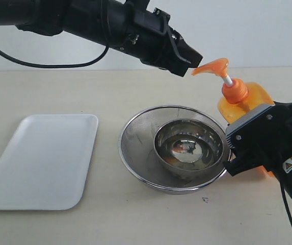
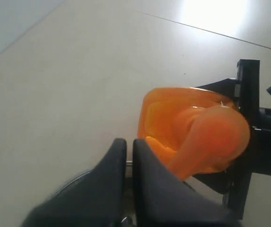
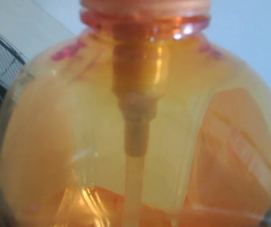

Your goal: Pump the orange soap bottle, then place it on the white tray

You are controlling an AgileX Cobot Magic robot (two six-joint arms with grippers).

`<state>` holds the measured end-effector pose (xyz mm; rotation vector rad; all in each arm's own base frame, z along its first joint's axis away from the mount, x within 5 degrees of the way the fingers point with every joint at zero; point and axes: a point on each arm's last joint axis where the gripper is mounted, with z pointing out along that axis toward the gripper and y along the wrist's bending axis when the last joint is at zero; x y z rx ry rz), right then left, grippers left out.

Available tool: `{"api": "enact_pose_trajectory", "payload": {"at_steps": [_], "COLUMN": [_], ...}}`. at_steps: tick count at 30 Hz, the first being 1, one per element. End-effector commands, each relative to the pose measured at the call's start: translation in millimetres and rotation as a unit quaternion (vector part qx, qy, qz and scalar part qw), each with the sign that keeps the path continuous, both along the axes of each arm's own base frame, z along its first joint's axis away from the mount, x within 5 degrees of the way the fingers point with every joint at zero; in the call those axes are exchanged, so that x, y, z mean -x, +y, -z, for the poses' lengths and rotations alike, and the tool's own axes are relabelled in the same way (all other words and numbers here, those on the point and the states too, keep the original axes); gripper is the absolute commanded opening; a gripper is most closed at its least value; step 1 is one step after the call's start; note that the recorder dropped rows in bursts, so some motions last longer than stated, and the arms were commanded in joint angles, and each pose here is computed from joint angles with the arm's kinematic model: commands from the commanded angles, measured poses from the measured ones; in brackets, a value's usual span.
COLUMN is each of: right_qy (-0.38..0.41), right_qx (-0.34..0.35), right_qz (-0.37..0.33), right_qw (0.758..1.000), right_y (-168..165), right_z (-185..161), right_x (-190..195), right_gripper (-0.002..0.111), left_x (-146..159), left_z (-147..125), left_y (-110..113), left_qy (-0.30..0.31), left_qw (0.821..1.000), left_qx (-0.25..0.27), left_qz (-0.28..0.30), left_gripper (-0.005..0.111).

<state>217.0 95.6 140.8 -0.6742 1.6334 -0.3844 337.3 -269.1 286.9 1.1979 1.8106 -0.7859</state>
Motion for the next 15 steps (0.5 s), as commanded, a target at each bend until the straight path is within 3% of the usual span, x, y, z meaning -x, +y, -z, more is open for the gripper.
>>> {"api": "enact_pose_trajectory", "payload": {"at_steps": [1,15], "right_qy": [-0.014,-0.014], "right_qx": [0.000,0.000], "right_qz": [-0.003,-0.003], "right_qw": [1.000,1.000], "right_y": [0,0], "right_z": [-3,-3], "right_x": [0,0], "right_gripper": [0.000,0.000], "left_x": [3,13], "left_z": [2,-10], "left_y": [-2,-1], "left_qy": [0.009,0.027], "left_qw": [1.000,0.999], "left_qx": [0.002,0.014], "left_qz": [0.015,0.037], "left_gripper": [0.005,0.005]}}
